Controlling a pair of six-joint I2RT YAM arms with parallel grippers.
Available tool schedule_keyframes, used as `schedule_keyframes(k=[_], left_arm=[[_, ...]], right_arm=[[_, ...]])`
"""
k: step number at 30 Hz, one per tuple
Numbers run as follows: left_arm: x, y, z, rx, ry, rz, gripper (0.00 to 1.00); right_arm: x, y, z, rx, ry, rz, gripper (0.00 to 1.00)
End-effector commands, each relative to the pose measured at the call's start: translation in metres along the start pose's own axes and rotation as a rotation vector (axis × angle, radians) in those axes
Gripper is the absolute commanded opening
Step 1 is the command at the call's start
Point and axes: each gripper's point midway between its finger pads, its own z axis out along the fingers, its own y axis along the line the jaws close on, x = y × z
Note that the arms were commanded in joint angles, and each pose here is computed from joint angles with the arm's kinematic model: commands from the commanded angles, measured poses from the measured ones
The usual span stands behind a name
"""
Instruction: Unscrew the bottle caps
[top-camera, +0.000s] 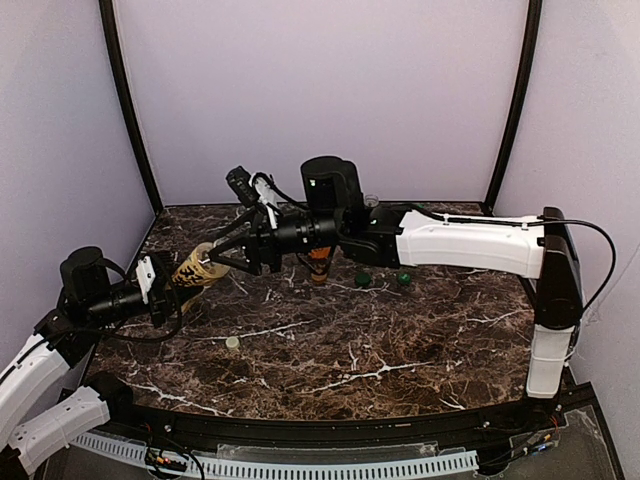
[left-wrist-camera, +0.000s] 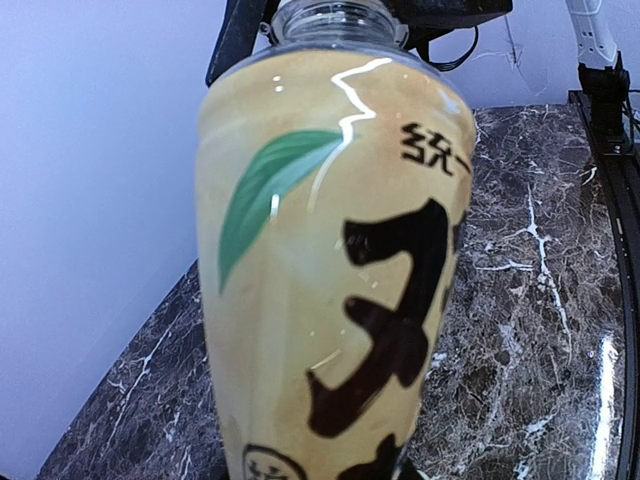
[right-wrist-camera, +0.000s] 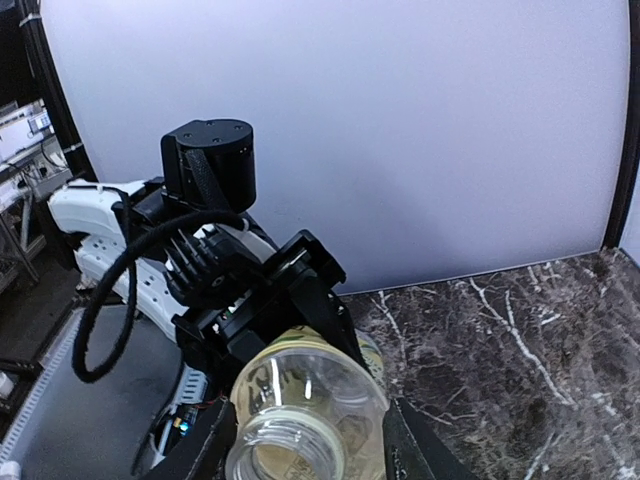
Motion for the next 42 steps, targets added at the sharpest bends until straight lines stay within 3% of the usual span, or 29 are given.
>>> schedule_keyframes(k=[1,4,14,20,28,29,32,34,36,42], left_arm=[[-0.014,-0.002,-0.003,0.025,-0.036,0.000,0.01],[-0.014,-0.002,-0.004,0.027,-0.036,-0.004,0.01],[-0.021,-0.003,-0.005,0.039,-0.061,-0.016,0.01],[-0.022,-0.004,-0.005,0.043,-0.063,-0.014,0.01],[-0.024,-0.002,-0.005,0.037,-0.064,-0.015,0.01],[-0.024,-0.002,-0.005,0.038,-0.066,-0.014,0.01],[-0.024,-0.004,-0.005,0.047,-0.067,-0.010,0.01],[-0.025,-0.004,-0.006,0.047,-0.067,-0.007,0.01],[-0.025,-0.002,-0.005,0.035,-0.068,-0.014,0.01],[-0.027,-0.002,-0.005,0.040,-0.074,-0.020,0.01]], right_arm=[[-0.012,-0.002,-0.001,0.020,-0.035,-0.035,0.42],[-0.010,0.000,0.002,0.008,-0.029,-0.049,0.33],[-0.003,-0.012,0.005,0.069,-0.012,-0.070,0.48],[-0.009,-0.012,0.007,0.076,-0.028,-0.093,0.50],[-0.006,0.005,0.007,-0.016,-0.045,-0.110,0.67],[-0.008,0.007,0.006,-0.025,-0.058,-0.111,0.66],[-0.013,0.006,0.005,-0.015,-0.077,-0.111,0.48],[-0.012,0.005,0.006,-0.015,-0.077,-0.120,0.45],[-0.009,0.007,0.007,-0.026,-0.068,-0.129,0.53],[0.001,0.008,0.008,-0.035,-0.056,-0.161,0.66]])
